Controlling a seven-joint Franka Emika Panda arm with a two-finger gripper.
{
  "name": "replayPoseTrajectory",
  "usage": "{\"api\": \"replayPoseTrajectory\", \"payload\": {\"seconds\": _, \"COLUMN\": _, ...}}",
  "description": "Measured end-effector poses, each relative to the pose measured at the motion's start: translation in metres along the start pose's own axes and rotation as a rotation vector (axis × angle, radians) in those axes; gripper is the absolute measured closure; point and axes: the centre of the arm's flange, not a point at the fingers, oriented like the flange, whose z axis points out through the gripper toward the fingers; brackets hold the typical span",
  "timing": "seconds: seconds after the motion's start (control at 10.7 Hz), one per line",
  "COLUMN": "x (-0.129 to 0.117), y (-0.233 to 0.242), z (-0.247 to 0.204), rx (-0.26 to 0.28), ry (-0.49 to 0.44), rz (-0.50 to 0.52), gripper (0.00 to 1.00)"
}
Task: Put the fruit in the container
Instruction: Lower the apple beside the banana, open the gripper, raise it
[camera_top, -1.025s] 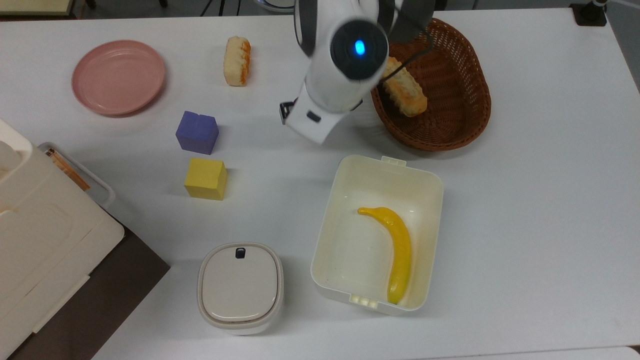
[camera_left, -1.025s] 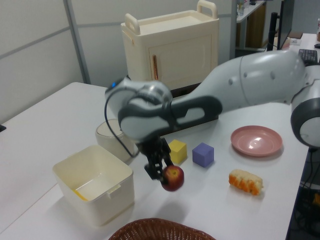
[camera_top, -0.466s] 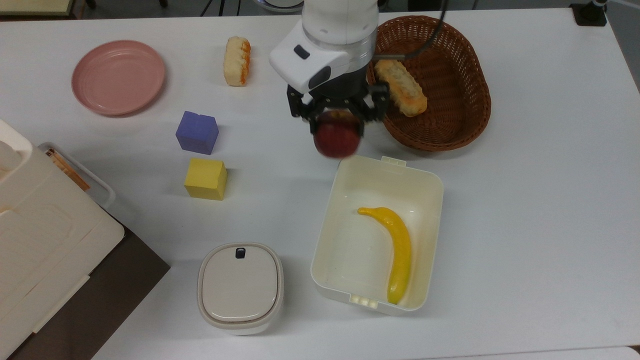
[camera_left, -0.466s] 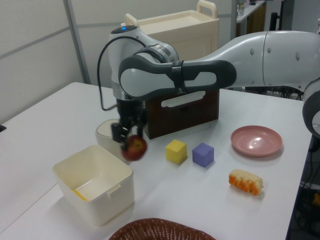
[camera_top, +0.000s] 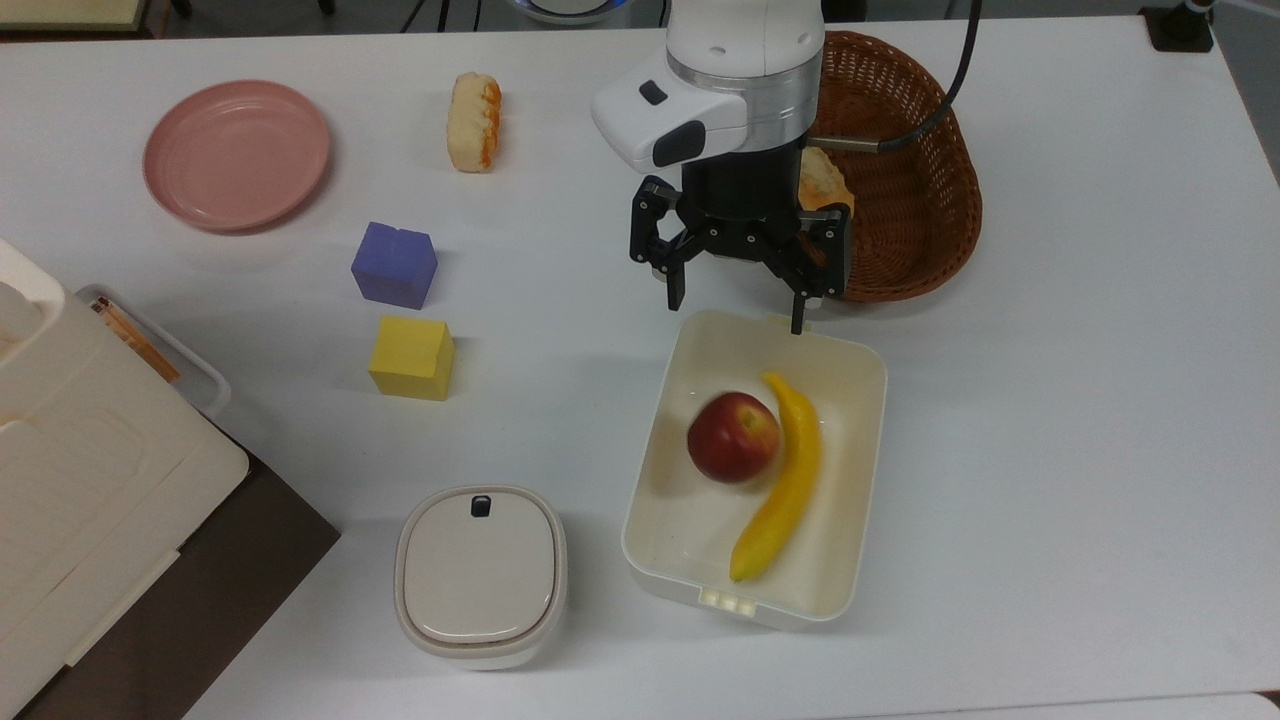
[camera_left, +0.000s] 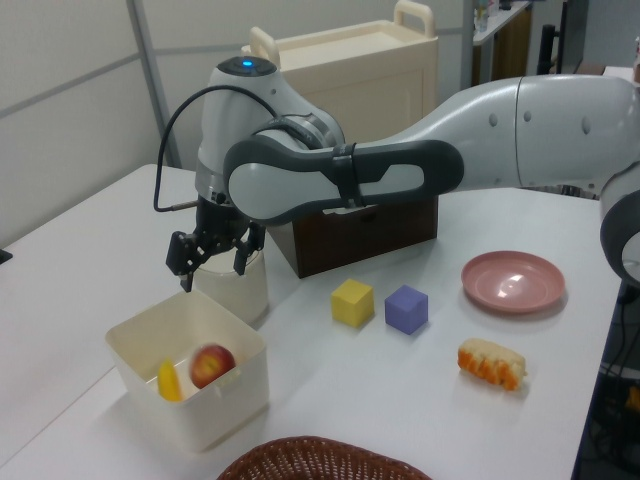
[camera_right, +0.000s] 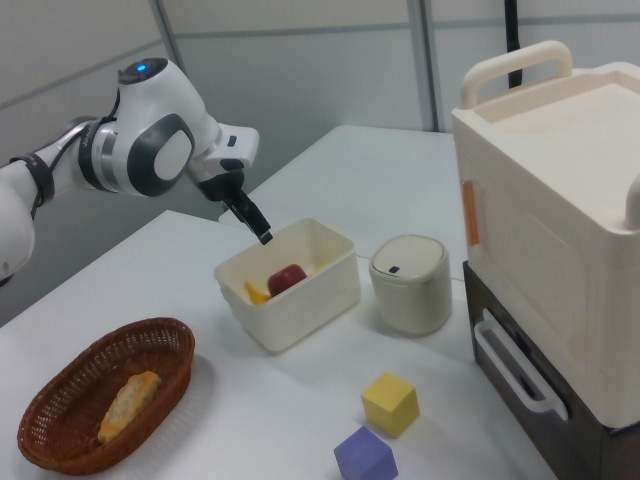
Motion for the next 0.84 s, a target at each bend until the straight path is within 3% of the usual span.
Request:
{"api": "replayPoseTrajectory", "payload": {"seconds": 0.19, "x": 0.002, "y": 0.006, "z": -0.001, "rx": -0.007, "ry": -0.004, "rz": -0.005, "gripper": 0.00}}
{"api": "replayPoseTrajectory", "payload": {"seconds": 0.28, "x": 0.001, "y": 0.014, "z": -0.002, "rx": -0.036, "ry": -0.044, "rz": -0.057, "gripper": 0.00}}
{"api": "replayPoseTrajectory", "payload": {"seconds": 0.56, "x": -0.012, "y": 0.069, "z": -0.020, "rx": -0.178, "ry": -0.287, "rz": -0.301, "gripper": 0.00}}
{"api": "replayPoseTrajectory", "payload": {"seconds": 0.65, "x": -0.012, "y": 0.089, "z": -0.029, "rx": -0.195, "ry": -0.345, "rz": -0.350, "gripper": 0.00}}
{"api": "replayPoseTrajectory", "payload": {"seconds": 0.84, "x": -0.001, "y": 0.125, "z": -0.034, "rx": -0.198, "ry": -0.374, "rz": -0.362, "gripper": 0.00}}
